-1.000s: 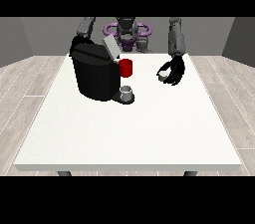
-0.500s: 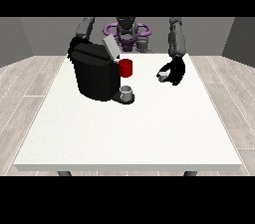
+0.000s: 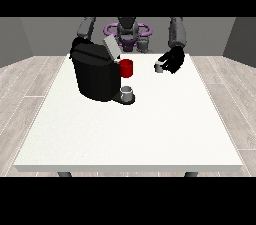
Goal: Insert the coffee pod into the coffee machine and close the lid
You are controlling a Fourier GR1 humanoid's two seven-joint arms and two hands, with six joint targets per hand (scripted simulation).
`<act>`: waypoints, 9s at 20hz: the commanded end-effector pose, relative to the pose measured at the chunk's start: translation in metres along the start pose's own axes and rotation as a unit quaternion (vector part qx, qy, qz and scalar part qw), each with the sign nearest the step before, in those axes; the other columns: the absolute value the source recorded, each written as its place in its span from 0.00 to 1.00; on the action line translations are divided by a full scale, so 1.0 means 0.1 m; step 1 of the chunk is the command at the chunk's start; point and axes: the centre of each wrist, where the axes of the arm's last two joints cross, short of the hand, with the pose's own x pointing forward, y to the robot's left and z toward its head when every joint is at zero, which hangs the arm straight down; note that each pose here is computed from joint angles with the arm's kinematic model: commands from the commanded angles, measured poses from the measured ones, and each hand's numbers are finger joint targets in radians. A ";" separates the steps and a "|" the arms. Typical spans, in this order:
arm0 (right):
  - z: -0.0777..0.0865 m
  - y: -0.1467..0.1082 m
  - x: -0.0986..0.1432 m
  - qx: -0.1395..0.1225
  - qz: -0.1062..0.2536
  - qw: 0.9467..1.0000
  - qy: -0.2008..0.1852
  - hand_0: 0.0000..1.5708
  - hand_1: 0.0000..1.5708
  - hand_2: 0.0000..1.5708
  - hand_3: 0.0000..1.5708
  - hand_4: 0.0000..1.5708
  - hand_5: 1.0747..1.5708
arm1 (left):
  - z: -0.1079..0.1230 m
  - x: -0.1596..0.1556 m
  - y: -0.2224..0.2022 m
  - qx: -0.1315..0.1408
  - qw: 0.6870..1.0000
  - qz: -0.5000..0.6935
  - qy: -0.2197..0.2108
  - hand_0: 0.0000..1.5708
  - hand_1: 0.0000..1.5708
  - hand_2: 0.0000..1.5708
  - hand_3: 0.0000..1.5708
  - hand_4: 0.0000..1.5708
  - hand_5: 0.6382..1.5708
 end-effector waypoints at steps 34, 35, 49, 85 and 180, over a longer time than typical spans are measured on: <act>-0.24 0.20 0.49 0.032 0.001 0.996 -0.080 0.00 0.00 0.00 0.00 0.33 1.00 | -0.55 1.41 1.71 0.099 0.992 -0.002 -0.080 0.80 0.80 0.83 0.79 0.31 1.00; -0.10 0.32 0.43 0.036 -0.003 0.997 -0.062 0.00 0.00 0.00 0.00 0.31 1.00 | -0.54 1.20 1.55 0.100 0.992 0.006 -0.072 0.81 0.81 0.83 0.79 0.31 1.00; -0.15 0.07 0.36 0.027 0.003 0.998 -0.058 0.00 0.00 0.00 0.00 0.34 1.00 | -0.64 1.38 1.19 0.064 0.995 -0.012 -0.071 0.77 0.77 0.80 0.76 0.32 1.00; -0.20 0.22 0.46 0.017 -0.004 0.997 -0.072 0.00 0.00 0.00 0.00 0.30 1.00 | -0.65 1.37 1.27 0.058 0.995 -0.044 -0.070 0.67 0.67 0.71 0.61 0.23 1.00; -0.91 0.04 0.89 0.170 0.084 0.979 -0.068 0.00 0.00 0.00 0.00 0.00 1.00 | 0.88 0.32 -0.40 0.066 0.884 0.458 -0.066 0.00 0.00 0.00 0.00 0.00 1.00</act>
